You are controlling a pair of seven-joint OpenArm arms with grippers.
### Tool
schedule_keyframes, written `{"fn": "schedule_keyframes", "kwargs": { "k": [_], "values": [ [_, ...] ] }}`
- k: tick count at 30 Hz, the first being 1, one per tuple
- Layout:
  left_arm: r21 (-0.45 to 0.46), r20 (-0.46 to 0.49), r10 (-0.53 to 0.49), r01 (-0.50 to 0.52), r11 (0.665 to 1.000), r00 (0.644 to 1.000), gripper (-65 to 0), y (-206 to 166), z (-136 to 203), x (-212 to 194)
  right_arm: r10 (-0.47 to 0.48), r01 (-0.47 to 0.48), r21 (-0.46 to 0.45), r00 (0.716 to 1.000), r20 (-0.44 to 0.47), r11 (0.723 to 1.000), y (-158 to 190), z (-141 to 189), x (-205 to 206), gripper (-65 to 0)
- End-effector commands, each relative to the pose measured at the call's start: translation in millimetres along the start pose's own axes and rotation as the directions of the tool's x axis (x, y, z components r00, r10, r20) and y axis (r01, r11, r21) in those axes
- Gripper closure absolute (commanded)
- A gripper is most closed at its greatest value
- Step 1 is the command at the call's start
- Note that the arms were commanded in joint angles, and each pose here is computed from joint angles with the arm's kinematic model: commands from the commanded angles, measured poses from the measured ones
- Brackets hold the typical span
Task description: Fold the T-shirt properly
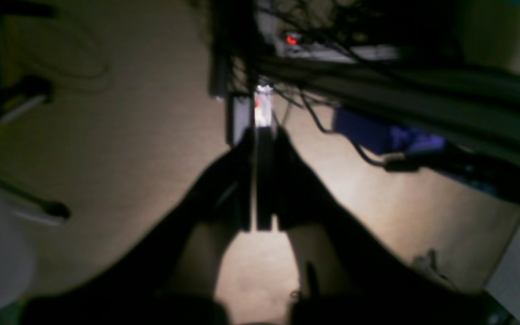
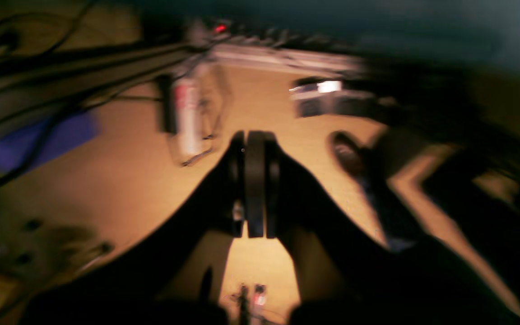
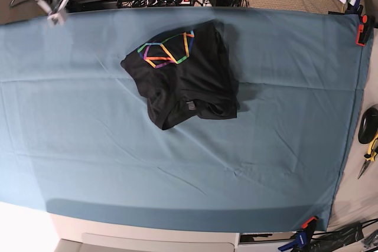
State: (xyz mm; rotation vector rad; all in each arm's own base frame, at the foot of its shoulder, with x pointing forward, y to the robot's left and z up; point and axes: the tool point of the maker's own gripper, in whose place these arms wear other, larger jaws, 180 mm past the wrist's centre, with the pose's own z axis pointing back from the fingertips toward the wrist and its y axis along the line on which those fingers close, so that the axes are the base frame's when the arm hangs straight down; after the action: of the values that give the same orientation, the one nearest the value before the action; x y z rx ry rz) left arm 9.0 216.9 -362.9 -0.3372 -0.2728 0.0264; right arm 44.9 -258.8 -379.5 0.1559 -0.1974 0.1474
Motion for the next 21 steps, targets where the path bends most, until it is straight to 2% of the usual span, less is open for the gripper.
{"fn": "schedule_keyframes", "kwargs": {
  "k": [1, 4, 7, 11, 14, 17, 19, 21],
  "values": [
    [-0.034, -0.018, -0.009, 0.009, 0.999, 1.0, 0.0, -7.2, -1.3, -6.9, -0.001, 0.001, 0.017, 1.0, 0.007, 1.0, 4.6, 0.4, -6.2, 0.0],
    [-0.165, -0.1, -0.003, -0.013, 0.986, 0.995, 0.0, -31.3, -27.4, -35.4, -0.06, 0.063, 0.071, 0.998, -0.031, 0.996, 10.7, -17.1, -27.6, 0.0],
    [-0.297, -0.206, -0.002, -0.06, 0.953, 0.979, 0.0, -61.5, -63.9, -78.3, -0.135, 0.147, 0.12, 0.986, -0.101, 0.982, 11.5, -47.4, -55.0, 0.0],
    [-0.342, -0.315, -0.048, -0.066, 0.937, 0.948, 0.0, -81.4, -121.3, -123.9, -0.239, 0.273, 0.167, 0.95, -0.2, 0.947, 16.7, -101.6, -88.5, 0.0],
    [-0.325, -0.355, -0.112, -0.01, 0.946, 0.928, 0.0, -81.4, -162.7, -138.9, -0.288, 0.336, 0.161, 0.922, -0.258, 0.928, 18.2, -144.8, -103.2, 0.0],
    [-0.26, -0.335, -0.186, 0.099, 0.96, 0.924, 0.0, -68.3, -204.1, -129.9, -0.319, 0.368, 0.148, 0.907, -0.276, 0.918, 18.3, -183.8, -103.6, 0.0],
    [-0.178, -0.297, -0.228, 0.181, 0.967, 0.927, 0.0, -53.6, -229.6, -115.0, -0.343, 0.377, 0.132, 0.912, -0.224, 0.917, 14.5, -206.8, -92.9, 0.0],
    [-0.064, -0.28, -0.27, 0.262, 0.963, 0.921, 0.0, -34.5, -251.0, -100.4, -0.367, 0.381, 0.116, 0.922, -0.126, 0.917, 8.4, -225.2, -75.8, 0.0]
  ]
}}
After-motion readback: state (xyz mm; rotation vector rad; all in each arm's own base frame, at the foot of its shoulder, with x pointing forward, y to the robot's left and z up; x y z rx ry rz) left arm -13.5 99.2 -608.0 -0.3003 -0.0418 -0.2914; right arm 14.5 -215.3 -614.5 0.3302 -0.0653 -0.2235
